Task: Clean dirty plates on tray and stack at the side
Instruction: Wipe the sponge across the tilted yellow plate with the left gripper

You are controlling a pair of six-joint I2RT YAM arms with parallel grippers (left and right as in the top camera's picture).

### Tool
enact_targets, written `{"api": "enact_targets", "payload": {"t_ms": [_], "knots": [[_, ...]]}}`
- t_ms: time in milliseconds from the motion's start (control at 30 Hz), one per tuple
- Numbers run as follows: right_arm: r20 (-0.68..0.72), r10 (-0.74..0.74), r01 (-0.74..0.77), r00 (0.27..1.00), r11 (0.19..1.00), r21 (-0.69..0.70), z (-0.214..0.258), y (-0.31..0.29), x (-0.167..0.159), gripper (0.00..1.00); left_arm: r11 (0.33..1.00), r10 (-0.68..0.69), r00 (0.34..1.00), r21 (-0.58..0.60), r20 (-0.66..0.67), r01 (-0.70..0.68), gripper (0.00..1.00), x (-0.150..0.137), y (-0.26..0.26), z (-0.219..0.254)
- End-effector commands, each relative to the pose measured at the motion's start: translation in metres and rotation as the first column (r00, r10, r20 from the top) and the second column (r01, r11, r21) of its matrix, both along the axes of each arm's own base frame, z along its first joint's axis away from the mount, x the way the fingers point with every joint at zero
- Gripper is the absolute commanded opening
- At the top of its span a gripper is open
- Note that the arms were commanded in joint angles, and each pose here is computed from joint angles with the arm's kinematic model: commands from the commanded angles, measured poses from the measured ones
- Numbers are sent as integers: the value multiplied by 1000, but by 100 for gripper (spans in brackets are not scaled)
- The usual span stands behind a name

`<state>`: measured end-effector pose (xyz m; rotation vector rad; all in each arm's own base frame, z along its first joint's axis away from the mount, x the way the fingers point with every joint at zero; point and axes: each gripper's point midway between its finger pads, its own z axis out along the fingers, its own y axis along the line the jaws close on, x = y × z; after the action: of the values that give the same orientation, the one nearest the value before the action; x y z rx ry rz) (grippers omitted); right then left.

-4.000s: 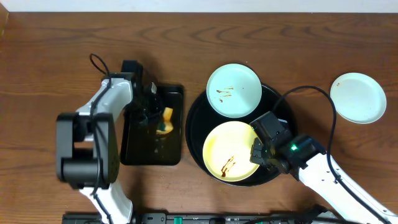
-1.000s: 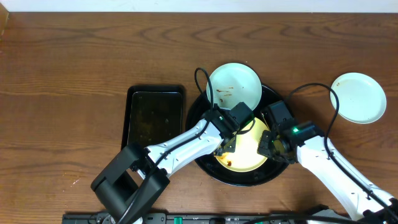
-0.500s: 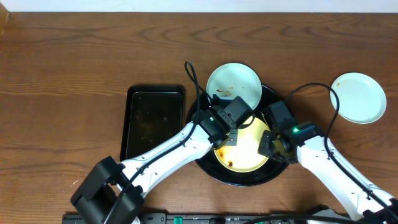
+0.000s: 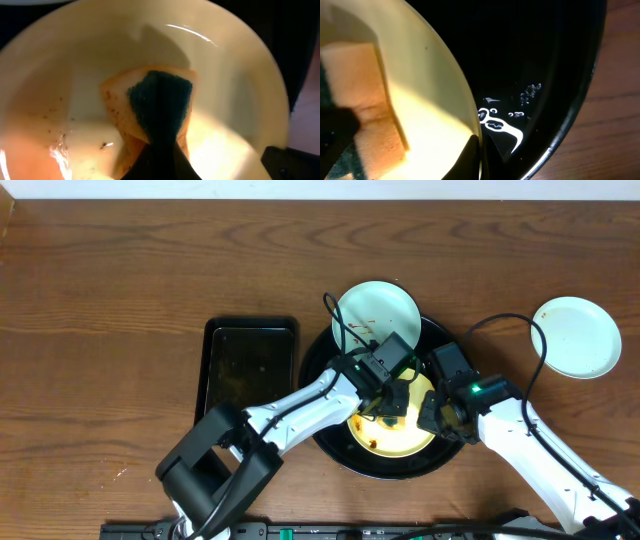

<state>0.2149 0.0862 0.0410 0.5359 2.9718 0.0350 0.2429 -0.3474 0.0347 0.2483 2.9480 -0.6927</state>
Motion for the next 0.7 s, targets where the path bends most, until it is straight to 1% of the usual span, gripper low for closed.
{"api": "enact_targets", "payload": {"t_ms": [0, 67, 233, 333, 467, 500, 600, 667], "knots": [[-2, 4, -4, 1000, 1000, -6, 0, -2, 1, 1, 999, -34, 998, -29, -48, 32, 7, -7, -10, -6], [-4, 4, -4, 1000, 1000, -7, -1, -2, 0, 2, 1000, -13, 999, 17, -33, 13, 8, -3, -2, -12], [-6, 4, -4, 1000, 1000, -8, -1, -3, 0, 2, 977, 56, 998, 205, 21, -59, 7, 10, 41, -25], [-7, 3, -3, 1000, 1000, -8, -1, -3, -1, 1, 967, 55, 998, 248, 20, -58, 8, 13, 55, -27], [-19, -8, 8, 1000, 1000, -12, -2, -4, -4, 1, 947, 82, 996, 309, 43, -92, 7, 19, 73, -30], [-21, -11, 10, 1000, 1000, -12, -3, -4, -5, 6, 943, 84, 995, 319, 50, -96, 7, 20, 75, -30], [-19, -13, 12, 1000, 1000, -10, -10, -5, -7, 42, 944, 79, 996, 318, 51, -91, 7, 20, 74, -30], [-13, -11, 11, 1000, 1000, 5, -16, -3, -8, 43, 944, 78, 996, 318, 49, -90, 7, 20, 74, -30]]}}
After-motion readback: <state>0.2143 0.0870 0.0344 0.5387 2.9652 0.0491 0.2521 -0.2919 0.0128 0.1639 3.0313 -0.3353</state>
